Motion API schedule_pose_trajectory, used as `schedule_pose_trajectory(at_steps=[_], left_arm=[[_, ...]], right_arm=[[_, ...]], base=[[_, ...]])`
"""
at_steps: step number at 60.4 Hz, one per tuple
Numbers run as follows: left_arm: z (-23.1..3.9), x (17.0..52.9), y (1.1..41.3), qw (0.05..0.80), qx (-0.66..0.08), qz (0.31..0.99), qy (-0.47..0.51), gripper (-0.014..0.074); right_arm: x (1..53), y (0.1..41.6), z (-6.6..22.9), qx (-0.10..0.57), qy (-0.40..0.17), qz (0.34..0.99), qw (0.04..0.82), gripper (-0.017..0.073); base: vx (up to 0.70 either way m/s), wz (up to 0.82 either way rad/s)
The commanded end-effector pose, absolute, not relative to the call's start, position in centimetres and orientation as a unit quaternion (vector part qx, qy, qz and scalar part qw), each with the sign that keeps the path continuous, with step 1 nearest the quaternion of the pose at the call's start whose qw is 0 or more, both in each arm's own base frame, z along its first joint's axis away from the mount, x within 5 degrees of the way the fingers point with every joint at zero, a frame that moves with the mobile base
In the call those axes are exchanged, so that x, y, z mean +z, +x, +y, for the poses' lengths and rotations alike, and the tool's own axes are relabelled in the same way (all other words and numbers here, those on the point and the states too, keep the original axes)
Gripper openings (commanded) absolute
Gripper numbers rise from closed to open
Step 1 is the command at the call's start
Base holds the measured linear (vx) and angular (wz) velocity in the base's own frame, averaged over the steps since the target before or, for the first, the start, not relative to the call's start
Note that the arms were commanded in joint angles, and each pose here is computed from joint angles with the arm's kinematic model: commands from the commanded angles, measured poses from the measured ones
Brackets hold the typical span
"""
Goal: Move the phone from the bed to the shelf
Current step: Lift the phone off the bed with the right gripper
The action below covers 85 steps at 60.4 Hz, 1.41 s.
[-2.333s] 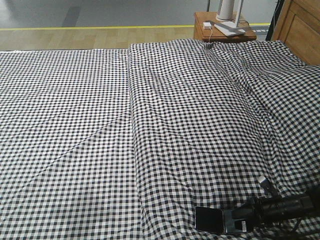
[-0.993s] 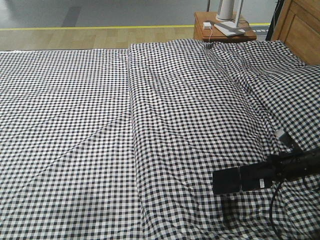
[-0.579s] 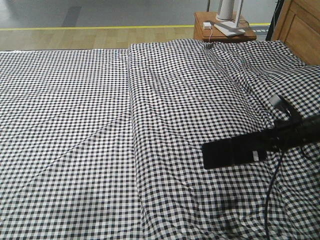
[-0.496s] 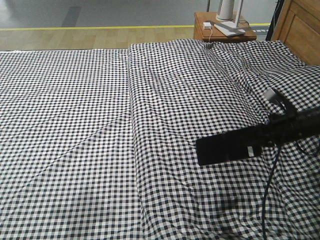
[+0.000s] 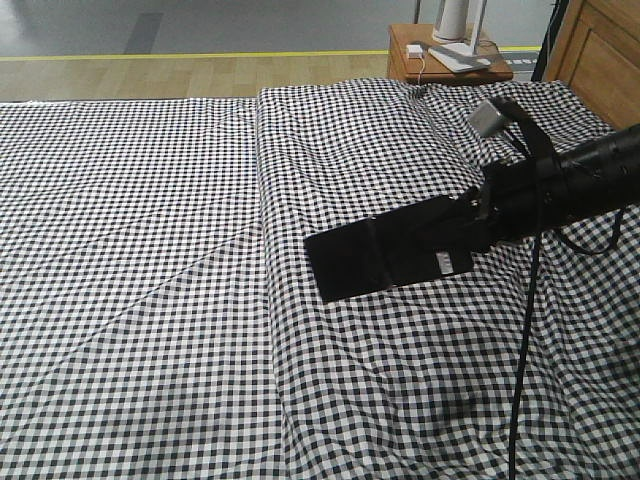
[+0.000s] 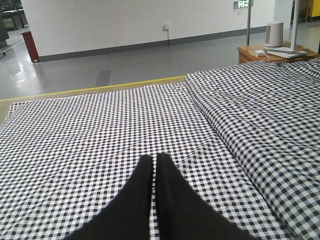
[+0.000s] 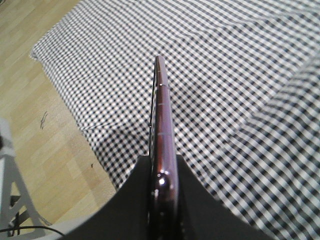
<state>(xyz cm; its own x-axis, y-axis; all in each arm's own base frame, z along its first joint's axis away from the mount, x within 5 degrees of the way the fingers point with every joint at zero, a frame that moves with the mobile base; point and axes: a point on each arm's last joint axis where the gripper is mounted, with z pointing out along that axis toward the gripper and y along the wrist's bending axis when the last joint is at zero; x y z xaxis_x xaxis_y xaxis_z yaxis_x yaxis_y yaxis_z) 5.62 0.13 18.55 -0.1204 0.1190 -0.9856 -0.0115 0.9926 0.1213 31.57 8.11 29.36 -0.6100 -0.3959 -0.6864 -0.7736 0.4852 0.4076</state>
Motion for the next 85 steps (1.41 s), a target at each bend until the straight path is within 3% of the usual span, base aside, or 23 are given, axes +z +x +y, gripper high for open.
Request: schedule_pose_trajectory(at_steps=[1,26,85], left_arm=[[0.1,20.0,5.5,0.701,0.045,0.711,0.031,0.0001],[0.1,20.0,5.5,0.701,0.045,0.711,0.031,0.0001],[0.1,20.0,5.5,0.701,0.045,0.711,0.031,0.0001]], right_arm=[[33.4,28.8,10.0,0.404,-0.392,0.779,0.276,-0.0003],[37.9,22.3,14.7,0.415,-0.475,0.722,0.284,-0.0003],[39.5,20.6,14.3,0.41,-0.481,0.711,0.308,-0.0002]], base=[[0.0,0.0],[0.0,0.0],[0.0,0.0]])
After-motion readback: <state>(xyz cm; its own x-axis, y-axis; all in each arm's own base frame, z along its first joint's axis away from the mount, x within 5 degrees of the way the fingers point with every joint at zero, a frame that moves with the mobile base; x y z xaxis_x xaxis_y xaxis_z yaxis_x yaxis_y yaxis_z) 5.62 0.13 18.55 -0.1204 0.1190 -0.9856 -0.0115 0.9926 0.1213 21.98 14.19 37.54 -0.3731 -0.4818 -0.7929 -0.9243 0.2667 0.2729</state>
